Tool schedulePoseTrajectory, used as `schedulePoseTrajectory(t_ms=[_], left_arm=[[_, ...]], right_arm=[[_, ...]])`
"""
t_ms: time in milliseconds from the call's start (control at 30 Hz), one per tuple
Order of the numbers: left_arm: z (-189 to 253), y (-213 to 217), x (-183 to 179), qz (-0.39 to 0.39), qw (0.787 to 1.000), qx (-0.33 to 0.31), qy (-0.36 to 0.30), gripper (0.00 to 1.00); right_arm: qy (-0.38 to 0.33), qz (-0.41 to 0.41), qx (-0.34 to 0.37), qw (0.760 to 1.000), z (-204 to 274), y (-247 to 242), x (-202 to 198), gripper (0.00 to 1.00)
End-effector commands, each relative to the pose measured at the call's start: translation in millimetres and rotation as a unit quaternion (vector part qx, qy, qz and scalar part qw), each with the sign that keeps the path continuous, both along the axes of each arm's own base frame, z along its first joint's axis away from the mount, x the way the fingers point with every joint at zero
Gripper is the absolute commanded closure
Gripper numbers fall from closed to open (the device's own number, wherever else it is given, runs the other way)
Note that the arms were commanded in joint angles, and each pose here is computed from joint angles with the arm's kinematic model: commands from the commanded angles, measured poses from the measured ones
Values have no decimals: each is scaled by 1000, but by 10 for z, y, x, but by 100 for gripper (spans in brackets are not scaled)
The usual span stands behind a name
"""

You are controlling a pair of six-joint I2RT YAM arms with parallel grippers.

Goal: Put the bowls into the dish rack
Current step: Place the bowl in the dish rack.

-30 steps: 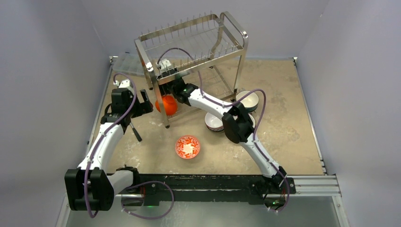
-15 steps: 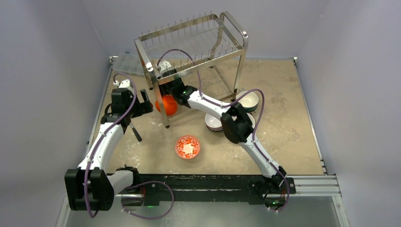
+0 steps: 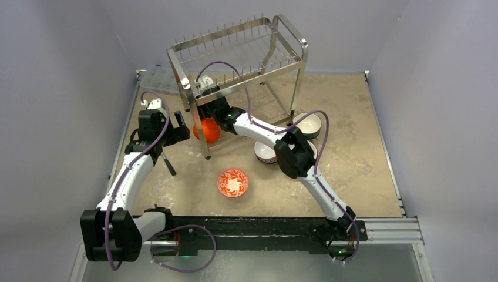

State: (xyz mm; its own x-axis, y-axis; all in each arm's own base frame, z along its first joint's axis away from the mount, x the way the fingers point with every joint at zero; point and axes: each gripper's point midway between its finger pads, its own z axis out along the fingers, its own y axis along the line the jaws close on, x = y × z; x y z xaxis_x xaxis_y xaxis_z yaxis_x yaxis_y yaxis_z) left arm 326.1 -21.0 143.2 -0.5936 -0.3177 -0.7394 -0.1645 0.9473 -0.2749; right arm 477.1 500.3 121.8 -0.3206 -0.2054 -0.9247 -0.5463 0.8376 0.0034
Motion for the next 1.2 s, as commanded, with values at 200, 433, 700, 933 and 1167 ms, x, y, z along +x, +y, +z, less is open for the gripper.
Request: schedulePoseTrajectory(t_ms=[200, 433, 700, 933, 1167], left_arm=[[29, 25, 19, -3, 1000, 10, -6, 1], [23, 30, 24, -1, 1000, 10, -5, 1], [12, 33, 21, 1, 1000, 10, -3, 1], [18, 43, 22, 2, 1000, 12, -4, 1], [16, 43, 21, 2, 1000, 12, -3, 1]], right_arm=[[-7, 4, 1, 1000, 288, 16, -210, 50], [-46, -49, -40, 997, 353, -134, -57, 57], [-64, -57, -65, 994, 288, -133, -6, 57], [-61, -24, -83, 994, 59, -47, -58, 55], [-13, 16, -61, 998, -240, 54, -250, 50]])
